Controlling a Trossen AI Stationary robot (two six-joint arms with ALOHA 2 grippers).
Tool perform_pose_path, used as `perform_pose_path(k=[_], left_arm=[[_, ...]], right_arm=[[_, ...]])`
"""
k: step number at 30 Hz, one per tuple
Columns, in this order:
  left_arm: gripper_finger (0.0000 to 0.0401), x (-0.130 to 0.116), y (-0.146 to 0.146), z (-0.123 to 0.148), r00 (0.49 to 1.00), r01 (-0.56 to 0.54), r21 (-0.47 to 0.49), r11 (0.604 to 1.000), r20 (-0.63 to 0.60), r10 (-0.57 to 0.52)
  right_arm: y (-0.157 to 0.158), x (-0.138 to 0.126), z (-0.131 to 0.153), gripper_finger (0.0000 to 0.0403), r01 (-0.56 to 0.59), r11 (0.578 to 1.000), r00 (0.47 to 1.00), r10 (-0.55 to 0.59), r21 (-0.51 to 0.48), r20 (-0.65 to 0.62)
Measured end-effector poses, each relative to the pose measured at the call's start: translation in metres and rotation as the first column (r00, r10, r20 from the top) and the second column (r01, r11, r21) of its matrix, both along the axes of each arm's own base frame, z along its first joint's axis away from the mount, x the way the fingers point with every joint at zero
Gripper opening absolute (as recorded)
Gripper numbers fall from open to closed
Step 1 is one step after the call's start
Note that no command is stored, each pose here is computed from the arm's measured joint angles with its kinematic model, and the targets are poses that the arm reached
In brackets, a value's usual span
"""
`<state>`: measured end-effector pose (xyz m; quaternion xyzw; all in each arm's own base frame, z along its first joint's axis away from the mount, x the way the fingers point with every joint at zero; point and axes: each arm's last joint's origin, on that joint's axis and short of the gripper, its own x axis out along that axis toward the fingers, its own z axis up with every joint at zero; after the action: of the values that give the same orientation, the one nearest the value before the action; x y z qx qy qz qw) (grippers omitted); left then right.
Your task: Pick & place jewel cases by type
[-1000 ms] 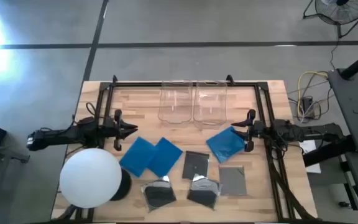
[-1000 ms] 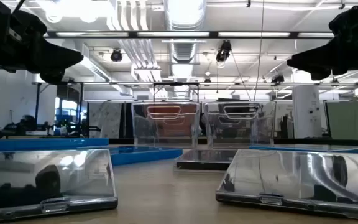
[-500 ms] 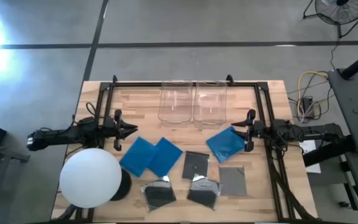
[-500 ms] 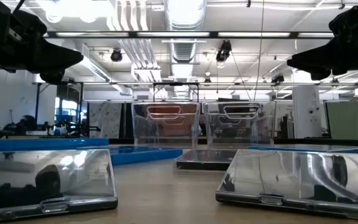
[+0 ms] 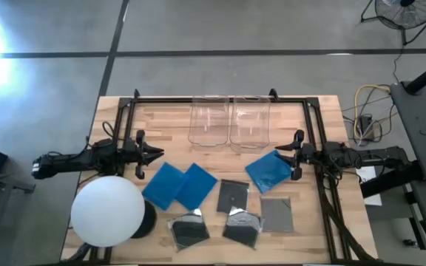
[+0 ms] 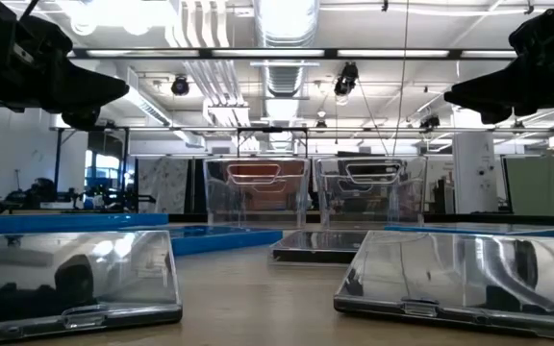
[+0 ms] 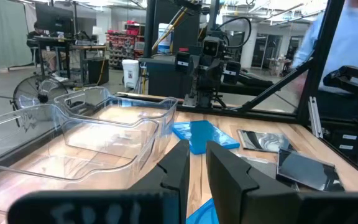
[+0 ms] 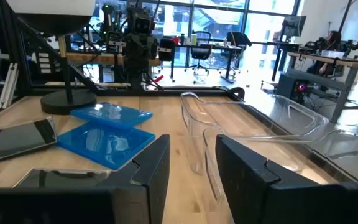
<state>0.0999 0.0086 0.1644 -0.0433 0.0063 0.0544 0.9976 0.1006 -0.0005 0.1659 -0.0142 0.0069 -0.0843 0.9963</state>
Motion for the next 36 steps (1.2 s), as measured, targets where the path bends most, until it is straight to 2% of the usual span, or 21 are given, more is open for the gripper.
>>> perform_pose_path(k=[9,20,29,30,32,34,36], left_arm=[[0.0037,0.0000,0.0000,0.0000,1.000,0.000,0.000,1.000,0.000,0.000],[0.0037,0.0000,0.0000,0.0000,1.000,0.000,0.000,1.000,0.000,0.000],[0.0037,0.0000,0.0000,0.0000,1.000,0.000,0.000,1.000,0.000,0.000],[0.0037,0.0000,0.0000,0.0000,1.000,0.000,0.000,1.000,0.000,0.000],[0.0037,0.0000,0.0000,0.0000,1.000,0.000,0.000,1.000,0.000,0.000],[0.0037,0.0000,0.0000,0.0000,1.000,0.000,0.000,1.000,0.000,0.000],[0.0037,0.0000,0.0000,0.0000,1.000,0.000,0.000,1.000,0.000,0.000]], right_arm=[[0.0000,0.0000,0.0000,0.0135,0.000,1.000,1.000,0.000,0.000,0.000],[0.0000,0.0000,0.0001,0.0123,0.000,1.000,1.000,0.000,0.000,0.000],[0.0000,0.0000,0.0001,0.0134,0.000,1.000,1.000,0.000,0.006,0.001],[0.0000,0.0000,0.0000,0.0134,-0.001,0.999,1.000,0.001,0.046,0.008],[0.0002,0.0000,0.0000,0.0134,-0.007,0.975,0.999,-0.002,0.222,0.037],[0.0001,0.0000,-0.0001,0.0131,-0.011,0.919,0.998,-0.016,0.394,0.066],[-0.0007,0.0001,0.0001,0.0128,0.003,0.863,0.995,-0.053,0.505,0.085]])
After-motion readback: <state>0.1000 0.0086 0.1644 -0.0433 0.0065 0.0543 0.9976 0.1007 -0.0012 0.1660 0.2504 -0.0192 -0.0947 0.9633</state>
